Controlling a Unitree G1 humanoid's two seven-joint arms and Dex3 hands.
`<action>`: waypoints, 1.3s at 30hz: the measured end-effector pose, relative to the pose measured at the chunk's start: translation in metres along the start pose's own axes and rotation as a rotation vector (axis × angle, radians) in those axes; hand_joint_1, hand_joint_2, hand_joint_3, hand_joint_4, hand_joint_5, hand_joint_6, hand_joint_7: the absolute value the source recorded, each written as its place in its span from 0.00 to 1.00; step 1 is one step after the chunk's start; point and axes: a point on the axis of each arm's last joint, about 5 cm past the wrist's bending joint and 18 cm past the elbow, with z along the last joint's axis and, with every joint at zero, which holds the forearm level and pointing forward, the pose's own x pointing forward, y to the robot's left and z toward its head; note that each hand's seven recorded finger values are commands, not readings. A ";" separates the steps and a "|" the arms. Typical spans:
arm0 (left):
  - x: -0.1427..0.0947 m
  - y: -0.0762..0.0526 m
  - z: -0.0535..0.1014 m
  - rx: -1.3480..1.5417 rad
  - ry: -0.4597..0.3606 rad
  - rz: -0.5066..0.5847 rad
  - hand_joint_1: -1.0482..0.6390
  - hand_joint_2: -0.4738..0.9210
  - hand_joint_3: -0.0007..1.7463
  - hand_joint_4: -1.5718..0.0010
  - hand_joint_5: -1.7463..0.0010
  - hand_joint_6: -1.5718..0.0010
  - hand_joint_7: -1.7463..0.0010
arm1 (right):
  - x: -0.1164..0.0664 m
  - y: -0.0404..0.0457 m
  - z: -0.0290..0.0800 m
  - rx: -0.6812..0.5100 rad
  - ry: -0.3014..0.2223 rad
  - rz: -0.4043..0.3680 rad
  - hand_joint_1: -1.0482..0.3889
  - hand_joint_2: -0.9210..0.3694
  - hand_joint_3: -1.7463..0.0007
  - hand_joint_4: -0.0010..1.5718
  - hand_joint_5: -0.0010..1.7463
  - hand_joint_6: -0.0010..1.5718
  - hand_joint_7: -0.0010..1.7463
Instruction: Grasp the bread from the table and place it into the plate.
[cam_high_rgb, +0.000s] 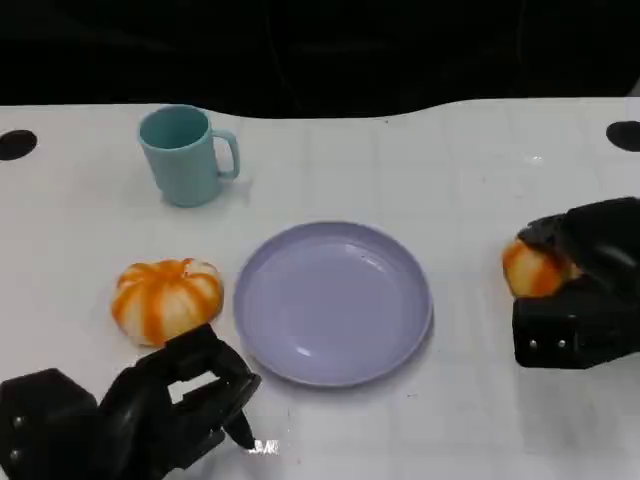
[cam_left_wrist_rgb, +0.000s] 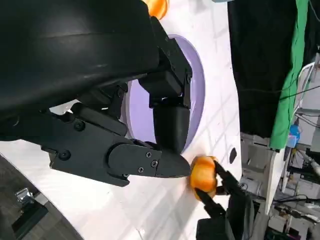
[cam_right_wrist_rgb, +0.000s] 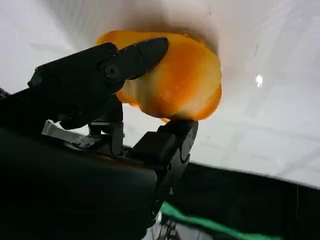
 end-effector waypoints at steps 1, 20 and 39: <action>0.000 0.000 0.000 0.001 0.001 -0.001 0.28 1.00 0.15 0.55 0.00 0.58 0.12 | 0.000 0.0002 0.001 0.011 -0.003 -0.023 0.66 0.02 0.99 0.52 0.99 0.88 0.08; -0.001 0.000 -0.001 0.000 0.005 0.000 0.29 1.00 0.15 0.54 0.00 0.57 0.14 | 0.010 -0.0165 0.035 0.236 -0.262 -0.291 0.72 0.49 0.35 0.61 1.00 0.54 0.86; -0.001 0.000 -0.001 -0.004 0.003 0.002 0.29 1.00 0.15 0.54 0.00 0.57 0.12 | 0.016 -0.0263 0.077 0.400 -0.519 -0.283 0.70 0.55 0.23 0.62 1.00 0.48 1.00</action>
